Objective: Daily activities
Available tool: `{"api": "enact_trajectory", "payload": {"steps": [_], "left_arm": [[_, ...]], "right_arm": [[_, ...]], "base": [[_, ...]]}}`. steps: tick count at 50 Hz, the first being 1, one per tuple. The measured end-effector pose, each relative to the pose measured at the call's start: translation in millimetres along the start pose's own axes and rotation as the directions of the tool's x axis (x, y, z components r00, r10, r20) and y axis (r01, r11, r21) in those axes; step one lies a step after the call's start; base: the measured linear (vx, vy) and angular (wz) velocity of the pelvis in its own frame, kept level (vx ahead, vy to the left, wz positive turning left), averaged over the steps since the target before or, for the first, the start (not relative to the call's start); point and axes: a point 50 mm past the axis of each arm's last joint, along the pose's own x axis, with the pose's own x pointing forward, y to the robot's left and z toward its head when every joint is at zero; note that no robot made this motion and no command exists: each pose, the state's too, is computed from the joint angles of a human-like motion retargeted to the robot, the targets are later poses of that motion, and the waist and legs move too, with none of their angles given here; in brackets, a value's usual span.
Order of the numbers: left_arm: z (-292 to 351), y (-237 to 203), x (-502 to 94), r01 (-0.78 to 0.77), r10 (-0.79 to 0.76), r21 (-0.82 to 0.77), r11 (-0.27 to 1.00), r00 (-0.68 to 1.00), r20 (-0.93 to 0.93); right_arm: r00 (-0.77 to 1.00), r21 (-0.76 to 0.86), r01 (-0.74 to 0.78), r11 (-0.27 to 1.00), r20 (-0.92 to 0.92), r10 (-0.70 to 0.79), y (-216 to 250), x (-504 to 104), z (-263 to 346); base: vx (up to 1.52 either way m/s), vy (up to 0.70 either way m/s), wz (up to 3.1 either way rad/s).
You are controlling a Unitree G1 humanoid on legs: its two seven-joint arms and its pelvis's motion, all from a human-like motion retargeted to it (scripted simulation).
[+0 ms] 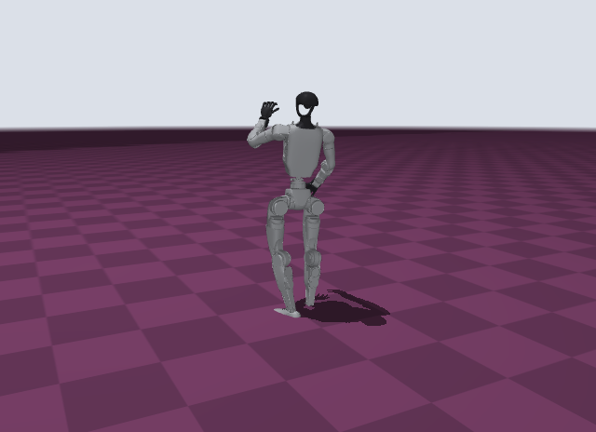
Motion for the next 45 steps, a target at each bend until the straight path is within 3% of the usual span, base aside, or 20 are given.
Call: {"api": "enact_trajectory", "payload": {"steps": [17,25,31,37,45], "left_arm": [[-20,7,-34,-0.026,0.026,0.002,1.0,0.989,-0.143],[-40,-15,-105,0.093,-0.131,-0.118,0.989,0.915,-0.381],[-33,-51,-204,0.267,-0.443,-0.366,0.891,0.685,-0.579],[7,-79,-305,0.363,-0.733,-0.637,0.68,0.334,-0.592],[54,-88,-378,0.361,-0.867,-0.803,0.474,0.032,-0.497]], "right_arm": [[1.0,-0.043,0.006,0.999,-0.006,-0.006,0,1,0],[0.999,-0.009,0.037,0.999,-0.011,-0.037,-2,3,4],[0.999,0.048,0.049,0.998,-0.018,-0.048,-2,5,6],[0.999,0.086,0.044,0.995,-0.027,-0.042,1,4,4],[0.998,0.098,0.057,0.994,-0.034,-0.053,2,-1,-4]], "base": [[0.0,0.0,0.0],[0.0,0.0,0.0],[0.0,0.0,0.0],[0.0,0.0,0.0],[0.0,0.0,0.0]]}}
